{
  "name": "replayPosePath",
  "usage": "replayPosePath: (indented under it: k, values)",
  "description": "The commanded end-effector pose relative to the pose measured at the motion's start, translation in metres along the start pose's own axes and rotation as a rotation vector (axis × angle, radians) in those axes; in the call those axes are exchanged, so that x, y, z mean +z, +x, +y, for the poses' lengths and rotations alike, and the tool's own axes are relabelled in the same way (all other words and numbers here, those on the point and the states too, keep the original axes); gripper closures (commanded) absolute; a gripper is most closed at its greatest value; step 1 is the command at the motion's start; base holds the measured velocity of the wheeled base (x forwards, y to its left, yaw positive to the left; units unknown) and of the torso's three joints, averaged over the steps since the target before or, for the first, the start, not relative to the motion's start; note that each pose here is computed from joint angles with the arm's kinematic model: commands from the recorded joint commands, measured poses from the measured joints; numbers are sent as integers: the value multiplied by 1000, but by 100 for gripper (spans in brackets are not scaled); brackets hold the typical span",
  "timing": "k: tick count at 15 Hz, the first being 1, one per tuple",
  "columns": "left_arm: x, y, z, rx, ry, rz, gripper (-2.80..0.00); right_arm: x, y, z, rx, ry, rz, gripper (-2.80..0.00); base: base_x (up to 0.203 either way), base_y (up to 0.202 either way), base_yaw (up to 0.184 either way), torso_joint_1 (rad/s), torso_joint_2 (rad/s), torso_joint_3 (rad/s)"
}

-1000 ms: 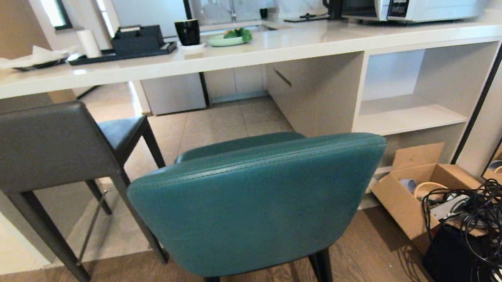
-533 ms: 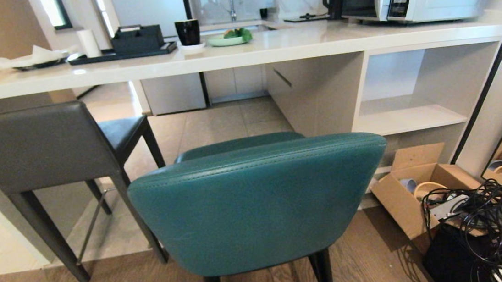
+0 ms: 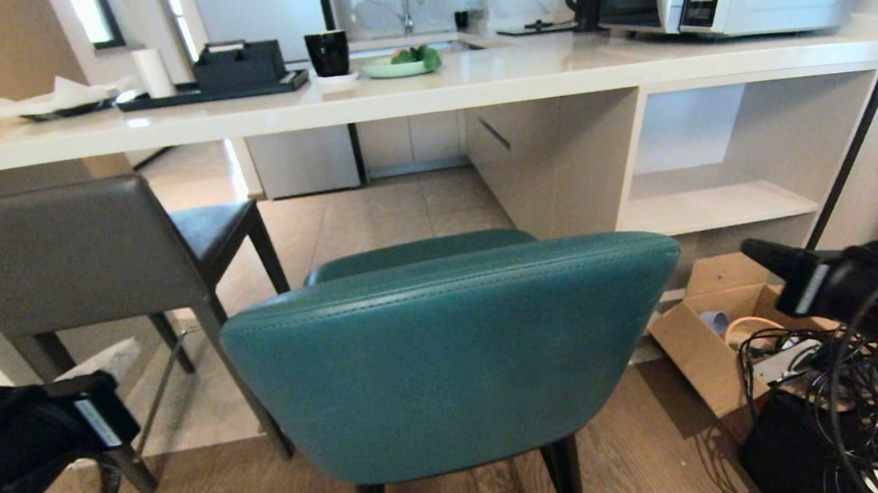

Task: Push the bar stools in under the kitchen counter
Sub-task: Push the blue chair back under the dining table

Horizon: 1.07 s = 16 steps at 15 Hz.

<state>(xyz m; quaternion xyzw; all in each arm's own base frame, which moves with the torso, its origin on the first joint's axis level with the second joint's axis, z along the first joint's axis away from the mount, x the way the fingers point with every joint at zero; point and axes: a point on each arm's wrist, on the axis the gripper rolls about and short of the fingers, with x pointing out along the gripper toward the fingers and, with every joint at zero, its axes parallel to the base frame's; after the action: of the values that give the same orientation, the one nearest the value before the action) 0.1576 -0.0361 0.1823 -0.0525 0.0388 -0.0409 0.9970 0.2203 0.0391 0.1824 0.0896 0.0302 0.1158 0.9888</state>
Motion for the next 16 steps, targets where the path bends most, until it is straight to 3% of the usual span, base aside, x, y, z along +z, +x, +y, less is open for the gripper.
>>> replayPosePath:
  k: [1,6,9,11,16]
  values:
    - [-22,35,-15,-31,24,121,0,-34,54,1,18,6,77,0,0,0,0,0,0,0]
    - [-48,77,-33,-43,31,116,0,-65,109,2,42,0,23,0,0,0,0,0,0,0]
    - [-47,89,-57,-94,21,53,0,-66,121,7,60,-3,-6,0,0,0,0,0,0,0]
    - [-51,101,-65,-103,26,57,0,-65,129,12,75,-4,-22,0,0,0,0,0,0,0]
    - [-56,111,-67,-96,27,69,0,-65,129,22,107,-10,-27,0,0,0,0,0,0,0]
